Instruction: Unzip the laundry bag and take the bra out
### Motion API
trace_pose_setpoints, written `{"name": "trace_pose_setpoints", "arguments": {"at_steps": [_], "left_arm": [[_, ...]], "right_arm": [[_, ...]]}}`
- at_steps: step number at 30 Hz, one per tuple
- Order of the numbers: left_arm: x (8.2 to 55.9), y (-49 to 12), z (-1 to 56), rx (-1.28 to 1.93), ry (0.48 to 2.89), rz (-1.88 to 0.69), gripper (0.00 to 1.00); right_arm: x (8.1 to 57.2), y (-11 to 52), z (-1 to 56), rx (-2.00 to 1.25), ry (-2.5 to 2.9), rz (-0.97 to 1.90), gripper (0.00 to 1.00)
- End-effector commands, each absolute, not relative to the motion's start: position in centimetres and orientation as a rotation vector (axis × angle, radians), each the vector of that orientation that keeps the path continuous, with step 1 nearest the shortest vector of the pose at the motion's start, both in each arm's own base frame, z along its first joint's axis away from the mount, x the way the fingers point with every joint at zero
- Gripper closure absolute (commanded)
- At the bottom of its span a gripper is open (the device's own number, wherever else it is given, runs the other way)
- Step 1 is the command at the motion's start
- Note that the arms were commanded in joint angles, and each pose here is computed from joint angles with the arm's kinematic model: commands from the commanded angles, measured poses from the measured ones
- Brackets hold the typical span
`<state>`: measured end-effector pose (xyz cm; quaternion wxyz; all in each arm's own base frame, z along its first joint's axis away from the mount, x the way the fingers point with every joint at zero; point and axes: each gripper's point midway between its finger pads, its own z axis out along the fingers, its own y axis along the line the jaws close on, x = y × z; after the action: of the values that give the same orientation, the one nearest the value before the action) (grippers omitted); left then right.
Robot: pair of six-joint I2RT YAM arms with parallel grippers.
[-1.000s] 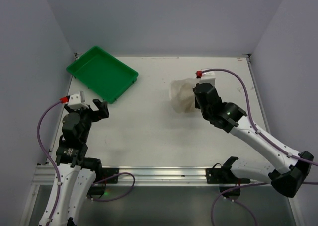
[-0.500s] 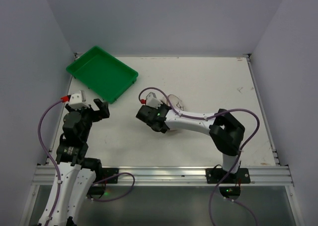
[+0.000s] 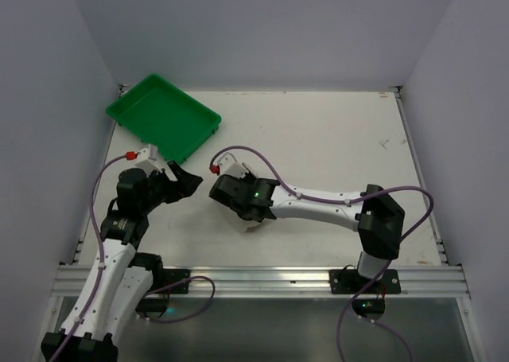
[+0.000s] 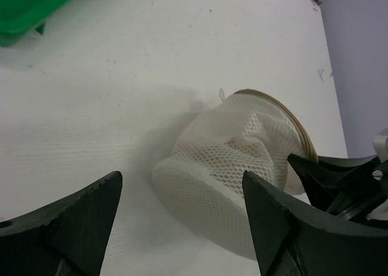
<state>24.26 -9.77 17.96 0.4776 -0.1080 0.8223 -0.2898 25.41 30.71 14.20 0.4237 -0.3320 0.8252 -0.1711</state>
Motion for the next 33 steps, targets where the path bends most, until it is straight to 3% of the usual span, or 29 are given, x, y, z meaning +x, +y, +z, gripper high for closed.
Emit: {"name": "trace_pose_setpoints", "arguments": {"at_steps": [1, 10, 17, 20, 21, 23, 24, 25, 29, 33], "left_arm": [[23.2, -13.2, 20.0, -0.276, 2.039, -0.95, 0.17], [21.6, -19.0, 18.7, -0.349, 2.179, -1.057, 0.21], [21.2, -21.0, 14.8, -0.408, 2.269, -0.95, 0.23], [21.2, -21.7, 12.5, -0.427, 2.272, -0.97, 0.35], [21.3, -21.7, 12.6, -0.431, 2.253, -0.987, 0.49], [21.9, -21.8, 13.0, -0.444, 2.184, -1.021, 0.67], [22.3, -21.5, 13.3, -0.454, 2.147, -1.014, 0.82], [22.8, -21.8, 14.1, -0.442, 2.095, -1.038, 0.86], [24.1, -23.4, 14.9, -0.387, 1.979, -1.142, 0.88], [24.1, -25.6, 11.9, -0.338, 2.032, -1.226, 0.88]], "right_arm": [[25.5, 31.1, 16.7, -0.734, 2.048, -0.299, 1.0], [25.6, 29.7, 16.4, -0.661, 2.079, -0.253, 1.0], [25.9, 28.4, 17.1, -0.612, 2.084, -0.226, 1.0], [25.5, 27.8, 18.7, -0.611, 2.072, -0.19, 1.0], [25.4, 27.3, 19.0, -0.614, 2.073, -0.198, 1.0], [25.2, 26.6, 20.3, -0.599, 2.055, -0.182, 1.0], [25.0, 26.3, 20.7, -0.61, 2.052, -0.184, 1.0], [24.9, 26.1, 21.3, -0.61, 2.044, -0.175, 1.0], [23.6, 26.5, 23.6, -0.668, 2.013, -0.056, 1.0], [21.9, 28.9, 22.5, -0.795, 2.015, 0.104, 1.0]]}}
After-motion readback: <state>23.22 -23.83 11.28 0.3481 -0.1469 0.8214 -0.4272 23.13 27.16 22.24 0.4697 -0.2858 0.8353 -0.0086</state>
